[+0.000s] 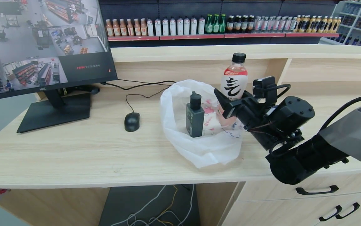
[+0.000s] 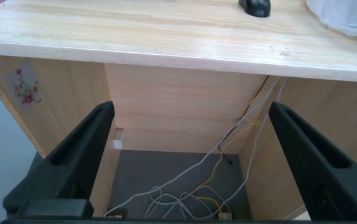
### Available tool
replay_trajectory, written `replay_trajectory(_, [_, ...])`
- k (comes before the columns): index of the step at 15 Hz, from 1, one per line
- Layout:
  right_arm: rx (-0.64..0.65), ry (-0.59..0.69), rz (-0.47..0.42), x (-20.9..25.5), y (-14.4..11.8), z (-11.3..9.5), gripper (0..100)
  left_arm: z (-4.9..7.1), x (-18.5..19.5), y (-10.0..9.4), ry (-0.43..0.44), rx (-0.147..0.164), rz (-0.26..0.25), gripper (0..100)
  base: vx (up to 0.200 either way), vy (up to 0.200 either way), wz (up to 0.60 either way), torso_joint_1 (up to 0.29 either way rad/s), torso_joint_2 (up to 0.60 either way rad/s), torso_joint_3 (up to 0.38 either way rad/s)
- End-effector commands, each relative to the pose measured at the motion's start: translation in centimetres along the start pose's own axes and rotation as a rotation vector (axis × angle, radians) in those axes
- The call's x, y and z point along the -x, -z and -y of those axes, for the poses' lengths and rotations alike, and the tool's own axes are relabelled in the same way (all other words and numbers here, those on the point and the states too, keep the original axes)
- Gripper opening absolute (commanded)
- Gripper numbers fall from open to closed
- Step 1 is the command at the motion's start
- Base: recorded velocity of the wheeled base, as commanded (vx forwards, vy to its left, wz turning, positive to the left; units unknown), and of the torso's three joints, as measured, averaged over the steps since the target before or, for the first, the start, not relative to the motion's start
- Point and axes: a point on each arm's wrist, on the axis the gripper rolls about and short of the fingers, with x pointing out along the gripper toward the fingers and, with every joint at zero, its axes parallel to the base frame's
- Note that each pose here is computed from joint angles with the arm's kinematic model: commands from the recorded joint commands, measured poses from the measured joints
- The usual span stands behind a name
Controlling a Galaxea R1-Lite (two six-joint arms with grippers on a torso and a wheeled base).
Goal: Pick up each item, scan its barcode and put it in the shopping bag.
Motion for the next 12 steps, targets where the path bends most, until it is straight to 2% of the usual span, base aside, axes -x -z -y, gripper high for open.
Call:
replay_trajectory(1, [0.000,0.000,-0.021,-0.3,1.5,0.0,0,0.0,0.0,0.0,-0.001,0.001,0.000,100,0.000,0.000,0.00,0.000,0.00,0.000])
replay_trajectory(12, [0.006,0.014,-0.046,-1.0,4.1,0.6,0,0.0,0.0,0.0,-0.001,-0.001,0.000,100,0.000,0.000,0.00,0.000,0.00,0.000])
